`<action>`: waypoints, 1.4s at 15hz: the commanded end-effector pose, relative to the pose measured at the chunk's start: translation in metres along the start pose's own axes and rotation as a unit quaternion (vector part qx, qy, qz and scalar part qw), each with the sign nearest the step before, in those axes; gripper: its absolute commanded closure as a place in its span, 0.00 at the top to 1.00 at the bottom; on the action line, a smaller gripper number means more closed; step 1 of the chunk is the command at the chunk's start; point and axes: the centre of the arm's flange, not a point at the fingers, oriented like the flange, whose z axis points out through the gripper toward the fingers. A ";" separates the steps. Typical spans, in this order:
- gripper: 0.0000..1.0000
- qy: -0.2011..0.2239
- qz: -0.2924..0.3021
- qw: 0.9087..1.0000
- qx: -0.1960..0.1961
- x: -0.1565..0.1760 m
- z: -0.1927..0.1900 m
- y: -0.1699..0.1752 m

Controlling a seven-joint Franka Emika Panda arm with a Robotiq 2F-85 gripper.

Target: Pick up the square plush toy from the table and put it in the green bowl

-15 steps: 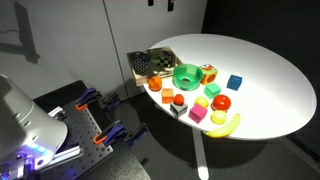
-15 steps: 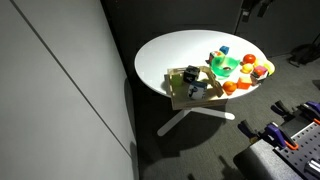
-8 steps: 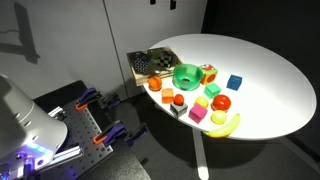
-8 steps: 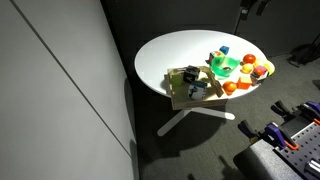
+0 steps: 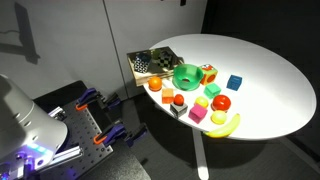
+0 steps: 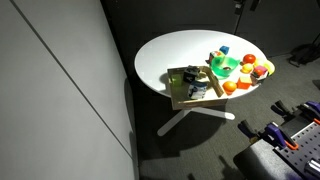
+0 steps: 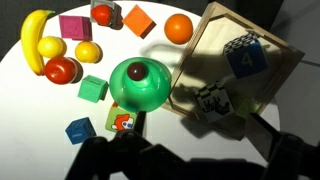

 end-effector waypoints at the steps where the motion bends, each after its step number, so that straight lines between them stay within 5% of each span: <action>1: 1.00 0.002 0.018 1.000 0.015 0.033 -0.003 0.011; 21: 1.00 0.015 0.092 0.995 -0.023 0.111 0.101 0.086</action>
